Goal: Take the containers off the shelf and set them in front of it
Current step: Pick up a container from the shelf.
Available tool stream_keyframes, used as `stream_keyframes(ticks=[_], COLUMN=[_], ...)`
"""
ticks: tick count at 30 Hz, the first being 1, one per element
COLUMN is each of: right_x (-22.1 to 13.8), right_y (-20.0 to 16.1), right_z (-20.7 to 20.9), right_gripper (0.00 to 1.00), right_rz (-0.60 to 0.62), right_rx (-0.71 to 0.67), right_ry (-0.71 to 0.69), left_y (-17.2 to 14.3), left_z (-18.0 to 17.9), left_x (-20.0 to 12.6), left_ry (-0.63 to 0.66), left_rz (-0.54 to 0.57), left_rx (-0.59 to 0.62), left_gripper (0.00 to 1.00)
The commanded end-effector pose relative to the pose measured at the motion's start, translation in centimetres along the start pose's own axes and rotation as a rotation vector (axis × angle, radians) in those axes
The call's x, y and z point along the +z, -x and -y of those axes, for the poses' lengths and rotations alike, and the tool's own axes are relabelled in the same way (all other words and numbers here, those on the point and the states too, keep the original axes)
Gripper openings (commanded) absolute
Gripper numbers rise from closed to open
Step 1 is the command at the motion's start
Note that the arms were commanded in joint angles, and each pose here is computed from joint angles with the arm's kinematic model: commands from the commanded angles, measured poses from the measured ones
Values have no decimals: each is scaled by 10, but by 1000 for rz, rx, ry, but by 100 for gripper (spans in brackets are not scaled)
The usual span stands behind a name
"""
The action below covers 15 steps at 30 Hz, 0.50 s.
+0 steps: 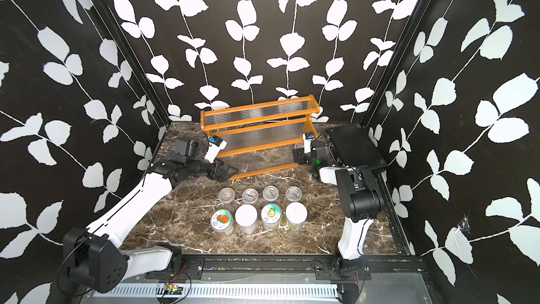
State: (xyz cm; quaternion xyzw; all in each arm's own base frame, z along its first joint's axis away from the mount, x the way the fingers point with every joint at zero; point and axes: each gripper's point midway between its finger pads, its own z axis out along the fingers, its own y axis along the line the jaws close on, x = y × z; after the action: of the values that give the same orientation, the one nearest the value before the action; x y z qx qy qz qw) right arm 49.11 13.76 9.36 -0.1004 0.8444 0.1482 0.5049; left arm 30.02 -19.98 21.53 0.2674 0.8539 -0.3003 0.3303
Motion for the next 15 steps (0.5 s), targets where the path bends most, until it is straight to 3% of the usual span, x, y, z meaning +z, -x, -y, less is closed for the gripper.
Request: stream_keyframes(ticks=[1, 8, 15], right_x=[9, 17, 27], right_y=[17, 20, 29], right_z=[6, 15, 9], right_gripper=[84, 85, 85], right_rz=[63, 89, 145], right_rx=[13, 77, 106], right_ry=[-47, -107, -82], left_y=[7, 4, 2], left_z=[3, 2, 2], left_x=[-4, -2, -3], left_ry=[-14, -15, -12], left_rz=[18, 11, 7], left_rx=[6, 0, -2], left_gripper=[99, 99, 99])
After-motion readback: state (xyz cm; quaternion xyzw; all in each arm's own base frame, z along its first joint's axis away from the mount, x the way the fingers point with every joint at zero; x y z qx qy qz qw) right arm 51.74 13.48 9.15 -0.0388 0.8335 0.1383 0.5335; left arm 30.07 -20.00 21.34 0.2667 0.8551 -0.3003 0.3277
